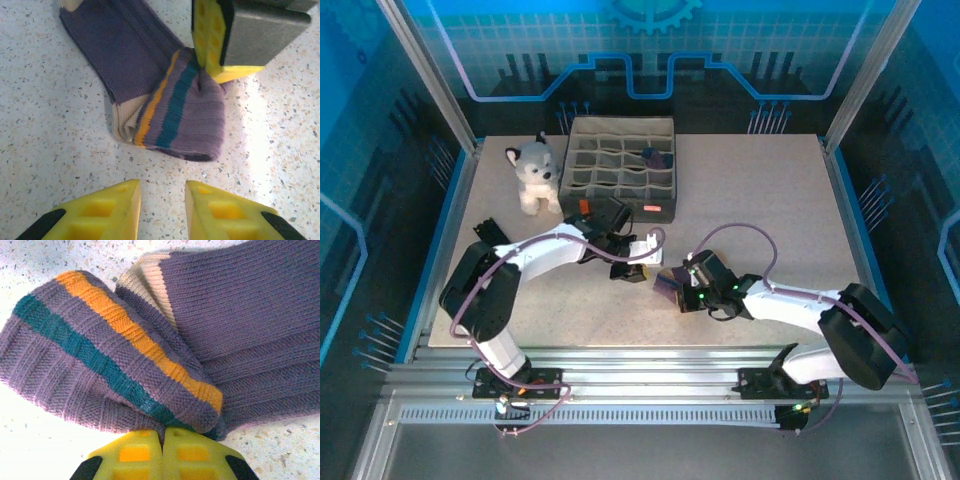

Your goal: Roll the socks

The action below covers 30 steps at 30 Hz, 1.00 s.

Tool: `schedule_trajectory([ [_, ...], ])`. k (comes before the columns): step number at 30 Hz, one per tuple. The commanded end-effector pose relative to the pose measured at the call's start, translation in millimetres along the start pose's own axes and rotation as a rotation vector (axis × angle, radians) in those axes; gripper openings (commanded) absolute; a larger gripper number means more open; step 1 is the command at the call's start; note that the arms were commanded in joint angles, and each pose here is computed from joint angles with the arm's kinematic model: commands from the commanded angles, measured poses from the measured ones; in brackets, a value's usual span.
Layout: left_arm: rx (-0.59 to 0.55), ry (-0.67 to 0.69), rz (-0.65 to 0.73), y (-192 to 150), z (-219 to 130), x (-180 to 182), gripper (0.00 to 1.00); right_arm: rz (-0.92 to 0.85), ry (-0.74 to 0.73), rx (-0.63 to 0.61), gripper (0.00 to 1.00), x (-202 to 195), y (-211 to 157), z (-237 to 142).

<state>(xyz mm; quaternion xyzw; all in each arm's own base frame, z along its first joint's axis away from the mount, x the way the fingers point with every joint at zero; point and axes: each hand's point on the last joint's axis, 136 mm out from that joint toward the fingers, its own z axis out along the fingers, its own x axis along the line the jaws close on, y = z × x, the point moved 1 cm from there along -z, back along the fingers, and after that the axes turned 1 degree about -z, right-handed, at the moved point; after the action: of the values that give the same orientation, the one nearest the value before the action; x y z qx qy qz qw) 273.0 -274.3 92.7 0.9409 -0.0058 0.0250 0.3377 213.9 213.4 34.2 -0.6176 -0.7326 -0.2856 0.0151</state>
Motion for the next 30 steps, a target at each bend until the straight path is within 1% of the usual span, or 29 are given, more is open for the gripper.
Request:
schedule_trajectory([
  [1,-0.1,0.038,0.111,7,0,-12,0.4,0.054,-0.153,0.18,0.0,-41,-45,3],
  [3,-0.147,0.076,0.212,6,2,-20,0.44,0.051,-0.147,0.182,0.0,-40,-46,2],
  [4,-0.164,0.088,0.249,8,1,-23,0.45,0.051,-0.143,0.181,0.0,-39,-45,2],
  [10,-0.156,0.055,0.376,13,15,-32,0.45,0.048,-0.134,0.181,0.0,-39,-44,1],
  [15,-0.157,0.084,0.45,22,23,-34,0.47,0.048,-0.126,0.185,0.0,-38,-43,-1],
  [20,-0.149,0.047,0.475,20,32,-41,0.47,0.049,-0.116,0.193,0.0,-37,-43,-1],
  [30,-0.104,-0.004,0.45,14,55,-31,0.47,0.037,-0.085,0.189,0.0,-32,-40,-5],
])
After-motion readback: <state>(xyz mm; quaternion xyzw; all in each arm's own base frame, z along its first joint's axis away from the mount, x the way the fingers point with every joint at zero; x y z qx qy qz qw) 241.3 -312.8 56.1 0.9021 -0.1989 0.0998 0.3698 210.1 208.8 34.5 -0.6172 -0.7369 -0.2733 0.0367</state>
